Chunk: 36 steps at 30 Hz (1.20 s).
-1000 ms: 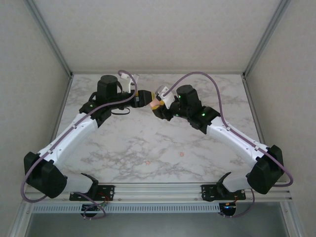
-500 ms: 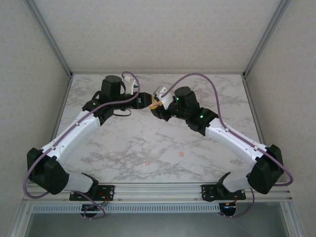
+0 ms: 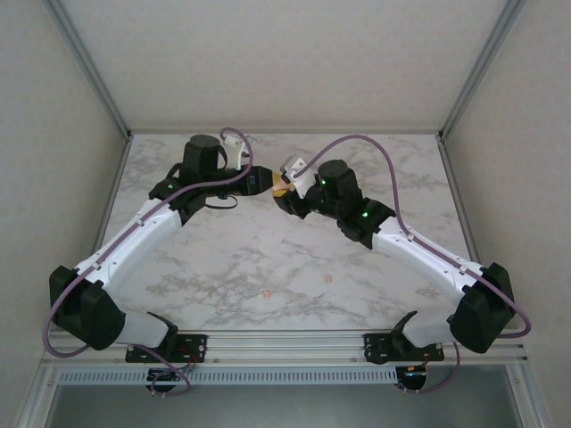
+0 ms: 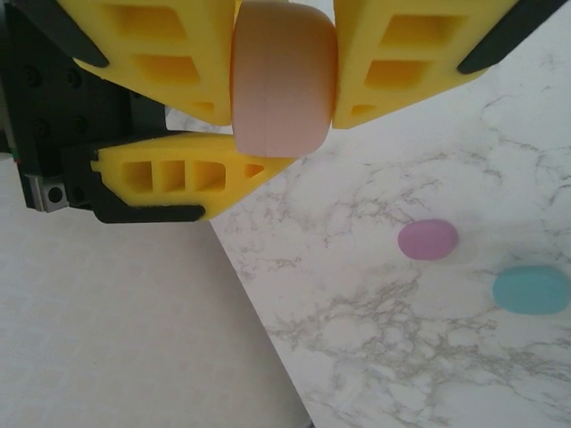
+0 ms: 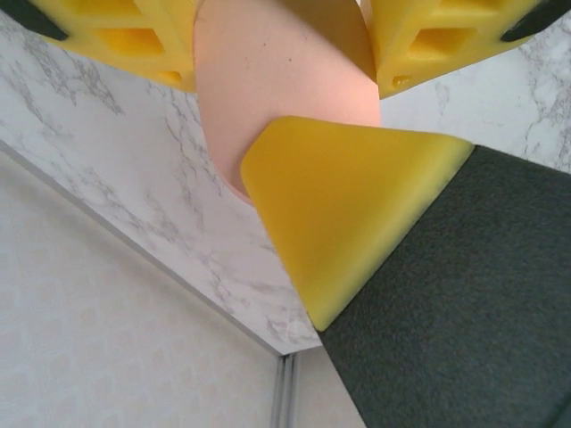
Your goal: Insert the wireless bluetooth earbuds into the charging case
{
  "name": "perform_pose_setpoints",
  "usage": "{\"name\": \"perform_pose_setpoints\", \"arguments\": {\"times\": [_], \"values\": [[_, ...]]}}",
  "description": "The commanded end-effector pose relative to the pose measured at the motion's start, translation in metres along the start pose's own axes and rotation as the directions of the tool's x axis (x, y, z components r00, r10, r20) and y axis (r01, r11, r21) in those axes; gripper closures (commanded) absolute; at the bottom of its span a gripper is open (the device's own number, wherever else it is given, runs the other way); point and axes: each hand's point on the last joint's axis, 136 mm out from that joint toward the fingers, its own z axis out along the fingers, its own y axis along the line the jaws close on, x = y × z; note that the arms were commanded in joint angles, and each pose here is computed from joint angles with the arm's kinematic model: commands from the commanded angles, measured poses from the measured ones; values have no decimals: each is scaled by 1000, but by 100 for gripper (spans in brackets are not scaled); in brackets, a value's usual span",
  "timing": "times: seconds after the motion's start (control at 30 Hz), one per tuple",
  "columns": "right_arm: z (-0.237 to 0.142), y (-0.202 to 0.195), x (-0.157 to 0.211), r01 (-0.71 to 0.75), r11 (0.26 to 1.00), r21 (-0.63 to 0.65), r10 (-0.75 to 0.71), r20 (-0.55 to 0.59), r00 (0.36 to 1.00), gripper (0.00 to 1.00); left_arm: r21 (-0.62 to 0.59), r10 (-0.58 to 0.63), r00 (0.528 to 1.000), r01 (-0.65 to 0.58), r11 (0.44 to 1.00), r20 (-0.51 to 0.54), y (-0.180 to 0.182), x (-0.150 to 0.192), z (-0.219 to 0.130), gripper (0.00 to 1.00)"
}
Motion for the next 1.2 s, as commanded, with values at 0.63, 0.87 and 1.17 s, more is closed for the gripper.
{"name": "perform_pose_setpoints", "arguments": {"times": [0.63, 0.87, 1.17], "values": [[-48, -10, -47, 220, 975, 44, -220, 366, 904, 40, 210, -116, 992, 102, 972, 54, -52, -16, -23, 87], [-46, -7, -55, 227, 974, 19, -217, 379, 899, 48, 217, -117, 992, 104, 971, 44, -54, -16, -24, 87], [-42, -9, -55, 227, 974, 20, -219, 360, 907, 56, 222, -111, 993, 99, 970, 40, -55, -14, -25, 87]]}}
